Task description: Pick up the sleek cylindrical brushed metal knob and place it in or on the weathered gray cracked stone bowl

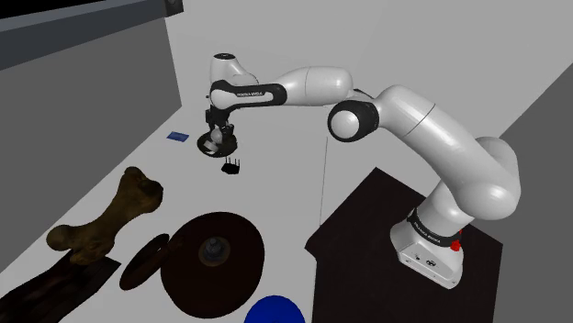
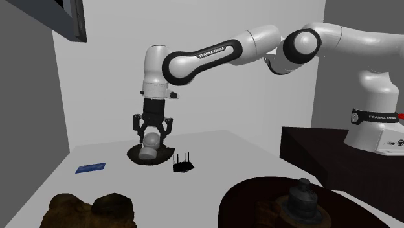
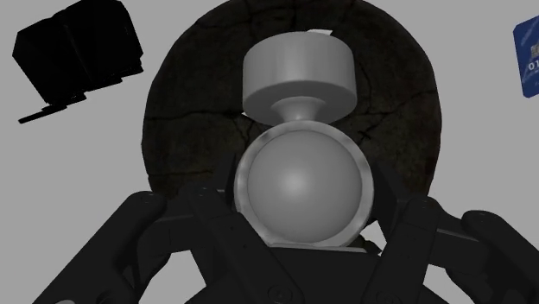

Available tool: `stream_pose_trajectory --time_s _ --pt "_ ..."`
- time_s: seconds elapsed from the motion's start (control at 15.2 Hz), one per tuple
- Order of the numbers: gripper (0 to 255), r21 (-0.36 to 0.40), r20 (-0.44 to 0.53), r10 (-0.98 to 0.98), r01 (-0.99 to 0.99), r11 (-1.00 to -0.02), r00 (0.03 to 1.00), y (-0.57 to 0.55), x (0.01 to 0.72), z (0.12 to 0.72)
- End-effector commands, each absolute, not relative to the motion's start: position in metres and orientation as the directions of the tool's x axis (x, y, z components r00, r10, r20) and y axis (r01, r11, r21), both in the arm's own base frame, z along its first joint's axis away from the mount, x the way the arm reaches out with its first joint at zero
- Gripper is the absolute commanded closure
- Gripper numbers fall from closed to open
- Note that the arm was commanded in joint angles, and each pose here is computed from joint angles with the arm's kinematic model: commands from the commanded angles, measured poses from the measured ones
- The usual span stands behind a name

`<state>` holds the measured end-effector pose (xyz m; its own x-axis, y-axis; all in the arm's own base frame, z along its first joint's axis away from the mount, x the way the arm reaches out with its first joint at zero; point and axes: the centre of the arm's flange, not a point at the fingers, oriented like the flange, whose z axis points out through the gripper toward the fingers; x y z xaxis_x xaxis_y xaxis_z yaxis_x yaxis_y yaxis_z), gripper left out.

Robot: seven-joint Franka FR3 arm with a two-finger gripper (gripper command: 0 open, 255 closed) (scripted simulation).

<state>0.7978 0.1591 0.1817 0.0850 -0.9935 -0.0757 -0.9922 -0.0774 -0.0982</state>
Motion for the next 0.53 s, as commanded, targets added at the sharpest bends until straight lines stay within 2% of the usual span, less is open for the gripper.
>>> stream_pose_trajectory --time_s 0.0,0.13,0.2,0.46 --pt "255 -0.099 -0.076 -0.993 -0.992 -0.077 0.085 0.1590 0.7979 0.1818" --pt "255 -0.099 -0.076 -0.993 -0.992 -0.077 0.085 0.1590 0.7979 0.1818" --pt "0 -0.099 -0.076 -0.993 -0.992 -0.077 0.085 0.1590 0.7979 0.1818" --pt "0 -0.099 -0.076 -0.993 -0.992 -0.077 0.085 0.1590 0.7979 0.1818"
